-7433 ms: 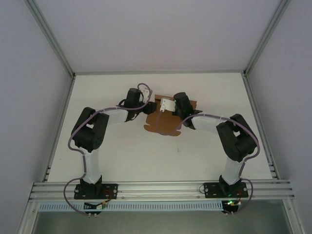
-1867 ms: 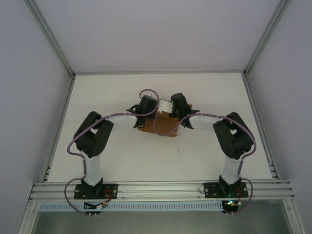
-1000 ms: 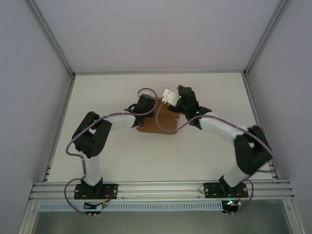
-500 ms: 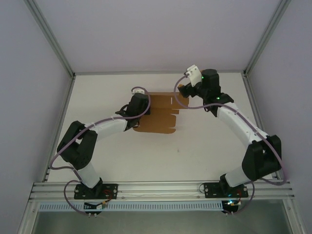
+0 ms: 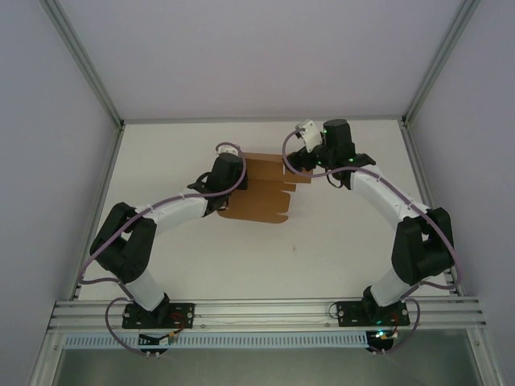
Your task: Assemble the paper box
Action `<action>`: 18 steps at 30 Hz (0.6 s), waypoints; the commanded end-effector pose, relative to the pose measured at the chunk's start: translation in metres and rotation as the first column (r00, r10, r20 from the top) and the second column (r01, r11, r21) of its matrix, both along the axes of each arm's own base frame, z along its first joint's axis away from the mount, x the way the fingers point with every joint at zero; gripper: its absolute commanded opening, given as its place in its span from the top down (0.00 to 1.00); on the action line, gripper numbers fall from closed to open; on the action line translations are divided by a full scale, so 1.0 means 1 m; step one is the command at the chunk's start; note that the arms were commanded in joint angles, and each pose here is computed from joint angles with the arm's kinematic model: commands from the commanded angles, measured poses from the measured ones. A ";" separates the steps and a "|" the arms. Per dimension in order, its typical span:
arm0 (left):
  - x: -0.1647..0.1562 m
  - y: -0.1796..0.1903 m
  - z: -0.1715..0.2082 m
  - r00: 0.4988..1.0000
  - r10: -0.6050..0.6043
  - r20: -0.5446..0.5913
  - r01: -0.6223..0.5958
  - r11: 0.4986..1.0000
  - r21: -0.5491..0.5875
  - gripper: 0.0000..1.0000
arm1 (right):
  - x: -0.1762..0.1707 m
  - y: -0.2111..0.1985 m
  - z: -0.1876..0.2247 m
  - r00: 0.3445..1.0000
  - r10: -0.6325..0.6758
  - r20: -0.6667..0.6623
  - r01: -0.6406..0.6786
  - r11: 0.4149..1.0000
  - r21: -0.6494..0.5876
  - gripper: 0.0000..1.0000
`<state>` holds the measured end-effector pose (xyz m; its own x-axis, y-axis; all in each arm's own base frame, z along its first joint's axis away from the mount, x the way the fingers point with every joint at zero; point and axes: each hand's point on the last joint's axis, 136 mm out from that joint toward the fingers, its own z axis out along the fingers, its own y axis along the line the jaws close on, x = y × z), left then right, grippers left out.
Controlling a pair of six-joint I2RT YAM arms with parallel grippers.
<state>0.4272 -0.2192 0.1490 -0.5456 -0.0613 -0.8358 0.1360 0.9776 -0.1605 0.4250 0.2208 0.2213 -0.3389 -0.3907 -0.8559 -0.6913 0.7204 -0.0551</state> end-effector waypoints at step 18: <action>0.005 -0.013 0.015 0.998 -0.012 -0.068 0.012 1.000 0.002 1.00 | -0.037 -0.004 0.010 0.974 0.225 -0.008 -0.221 0.947 -0.233 0.27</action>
